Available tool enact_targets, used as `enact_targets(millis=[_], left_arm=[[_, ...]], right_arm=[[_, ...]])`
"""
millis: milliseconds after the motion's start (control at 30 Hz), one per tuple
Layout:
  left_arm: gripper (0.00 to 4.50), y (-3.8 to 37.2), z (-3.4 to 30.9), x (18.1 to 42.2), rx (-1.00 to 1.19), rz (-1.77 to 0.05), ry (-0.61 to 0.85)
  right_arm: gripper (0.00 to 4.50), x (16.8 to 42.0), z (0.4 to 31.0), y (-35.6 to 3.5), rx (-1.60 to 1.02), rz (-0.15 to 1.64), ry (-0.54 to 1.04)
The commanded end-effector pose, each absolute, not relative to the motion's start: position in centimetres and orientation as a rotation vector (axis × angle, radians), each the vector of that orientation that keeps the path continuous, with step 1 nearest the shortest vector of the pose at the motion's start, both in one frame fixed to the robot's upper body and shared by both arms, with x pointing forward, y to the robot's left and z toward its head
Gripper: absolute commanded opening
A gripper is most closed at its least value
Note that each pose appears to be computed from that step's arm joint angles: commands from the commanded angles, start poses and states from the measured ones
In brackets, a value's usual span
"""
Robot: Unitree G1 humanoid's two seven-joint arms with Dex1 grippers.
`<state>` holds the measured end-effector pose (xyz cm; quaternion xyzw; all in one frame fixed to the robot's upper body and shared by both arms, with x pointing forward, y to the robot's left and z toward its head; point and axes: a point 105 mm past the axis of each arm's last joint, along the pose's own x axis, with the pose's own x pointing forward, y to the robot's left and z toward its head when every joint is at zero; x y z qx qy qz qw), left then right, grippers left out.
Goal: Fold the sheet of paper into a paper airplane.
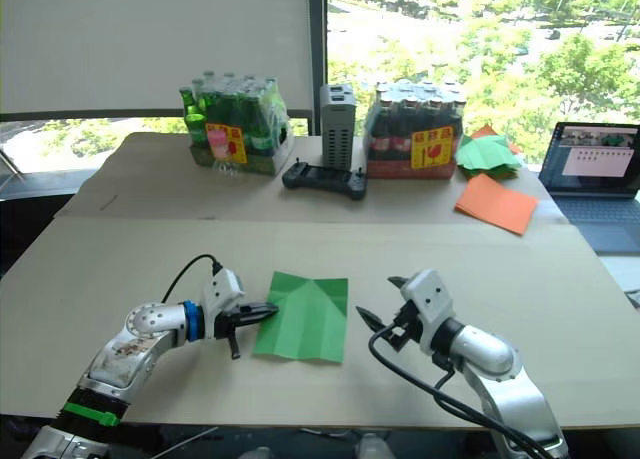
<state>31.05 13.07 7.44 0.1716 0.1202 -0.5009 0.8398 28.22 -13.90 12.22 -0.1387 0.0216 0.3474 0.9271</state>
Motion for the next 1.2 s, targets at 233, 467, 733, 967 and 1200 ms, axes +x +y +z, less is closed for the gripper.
enact_targets(millis=[233,467,733,967,1200], left_arm=[[0.03,12.6,5.5,30.1,0.520,-1.153,0.321],[0.00,12.4,5.3,30.0,0.541,-1.168,0.326],[0.00,12.1,5.2,29.6,0.543,-1.176,0.326],[0.00,12.1,5.2,29.5,0.545,-1.174,0.327],[0.00,12.3,5.2,29.5,0.552,-1.169,0.330]], right_arm=[[4.50,27.6,13.0,-13.8,-0.327,0.716,0.040],[3.35,27.9,11.4,-14.3,-0.388,0.739,0.157],[0.58,27.7,9.4,-13.8,-0.457,0.790,0.226],[0.03,28.3,8.0,-12.7,-0.506,0.826,0.237],[0.03,29.1,8.3,-9.6,-0.489,0.894,0.170]])
